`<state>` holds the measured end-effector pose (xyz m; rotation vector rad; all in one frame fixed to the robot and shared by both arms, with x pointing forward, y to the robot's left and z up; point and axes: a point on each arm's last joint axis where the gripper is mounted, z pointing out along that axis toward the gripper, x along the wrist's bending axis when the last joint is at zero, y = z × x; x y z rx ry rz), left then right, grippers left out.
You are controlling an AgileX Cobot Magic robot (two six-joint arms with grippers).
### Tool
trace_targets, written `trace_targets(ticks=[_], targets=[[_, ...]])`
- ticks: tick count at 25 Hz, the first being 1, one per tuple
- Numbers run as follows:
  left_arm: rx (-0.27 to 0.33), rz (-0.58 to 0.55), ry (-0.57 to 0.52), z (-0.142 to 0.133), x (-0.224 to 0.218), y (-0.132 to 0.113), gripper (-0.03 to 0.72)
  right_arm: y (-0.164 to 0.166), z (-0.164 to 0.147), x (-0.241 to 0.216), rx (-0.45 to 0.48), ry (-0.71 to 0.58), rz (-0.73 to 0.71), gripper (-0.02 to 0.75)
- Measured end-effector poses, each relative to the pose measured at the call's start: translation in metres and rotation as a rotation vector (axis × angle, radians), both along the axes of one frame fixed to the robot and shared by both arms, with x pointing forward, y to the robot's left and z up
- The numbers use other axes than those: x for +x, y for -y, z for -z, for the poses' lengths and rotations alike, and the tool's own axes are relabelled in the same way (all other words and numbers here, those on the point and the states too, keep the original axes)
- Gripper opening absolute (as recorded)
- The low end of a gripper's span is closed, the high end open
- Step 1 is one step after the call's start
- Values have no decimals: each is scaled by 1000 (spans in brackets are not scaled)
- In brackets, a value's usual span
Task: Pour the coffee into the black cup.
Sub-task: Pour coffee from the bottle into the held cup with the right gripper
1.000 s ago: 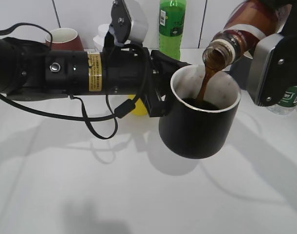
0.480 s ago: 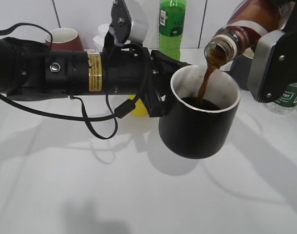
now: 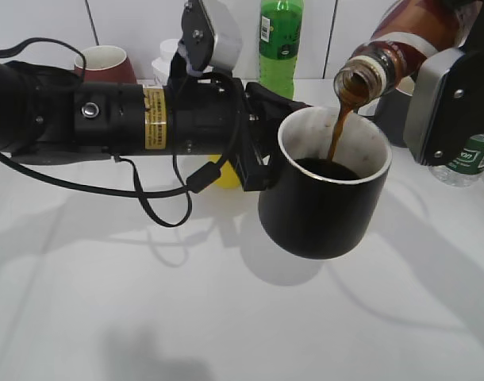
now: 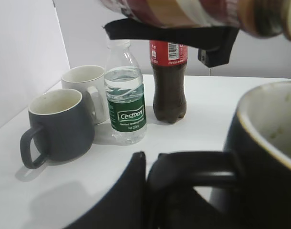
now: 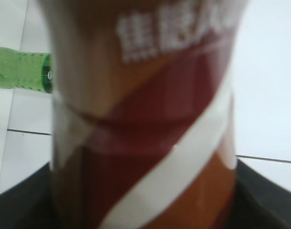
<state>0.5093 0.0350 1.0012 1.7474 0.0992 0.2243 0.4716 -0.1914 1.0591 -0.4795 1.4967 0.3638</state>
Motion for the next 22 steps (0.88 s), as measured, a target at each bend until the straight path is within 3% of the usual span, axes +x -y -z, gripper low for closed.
trace_targets(ticks=[22], targets=[[3, -3, 0, 0, 0, 0, 34, 0, 0, 0, -20, 12, 0, 528]])
